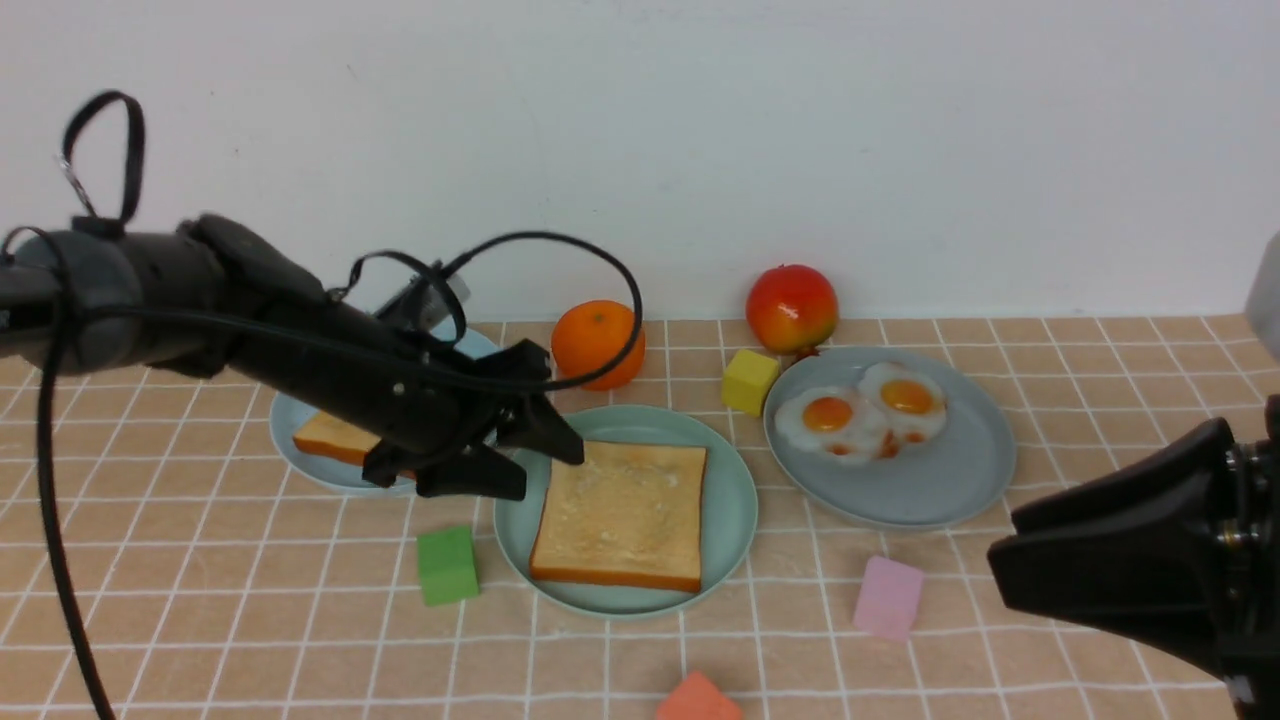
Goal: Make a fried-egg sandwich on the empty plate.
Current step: Use the right arm to grab a fried egg
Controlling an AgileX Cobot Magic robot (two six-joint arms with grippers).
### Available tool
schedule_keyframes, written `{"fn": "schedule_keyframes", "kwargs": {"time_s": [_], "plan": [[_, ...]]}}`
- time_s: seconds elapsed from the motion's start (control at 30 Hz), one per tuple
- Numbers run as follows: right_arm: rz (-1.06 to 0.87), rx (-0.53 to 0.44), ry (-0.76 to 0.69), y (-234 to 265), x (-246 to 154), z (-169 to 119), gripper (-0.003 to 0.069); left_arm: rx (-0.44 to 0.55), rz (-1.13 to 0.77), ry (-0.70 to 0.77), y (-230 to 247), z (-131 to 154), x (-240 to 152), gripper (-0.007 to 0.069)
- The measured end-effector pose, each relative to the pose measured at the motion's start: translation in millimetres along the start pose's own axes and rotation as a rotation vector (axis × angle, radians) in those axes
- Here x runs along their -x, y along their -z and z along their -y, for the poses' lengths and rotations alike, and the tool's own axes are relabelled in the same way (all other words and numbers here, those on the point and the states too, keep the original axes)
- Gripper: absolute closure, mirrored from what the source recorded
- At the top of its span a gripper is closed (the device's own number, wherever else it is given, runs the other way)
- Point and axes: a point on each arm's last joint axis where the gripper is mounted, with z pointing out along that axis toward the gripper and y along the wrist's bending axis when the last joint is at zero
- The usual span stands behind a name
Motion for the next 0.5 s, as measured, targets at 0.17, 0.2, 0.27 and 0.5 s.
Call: {"fn": "schedule_keyframes", "kwargs": {"time_s": [0.17, 0.2, 0.27, 0.5], "plan": [[-0.002, 0.003, -0.001, 0, 0, 0, 0.0418, -0.058, 0.024, -0.094, 45, 28, 11, 0.0104], [0.01, -0.01, -0.001, 0, 1, 1, 0.0418, -0.096, 0.048, -0.158, 73, 48, 15, 0.0104], [0.026, -0.026, -0.009, -1, 3, 3, 0.0418, -0.114, 0.06, -0.206, 89, 61, 15, 0.0106], [0.187, -0.238, -0.321, -29, 20, 49, 0.0418, -0.077, 0.062, -0.601, 167, 142, -46, 0.0199]]}}
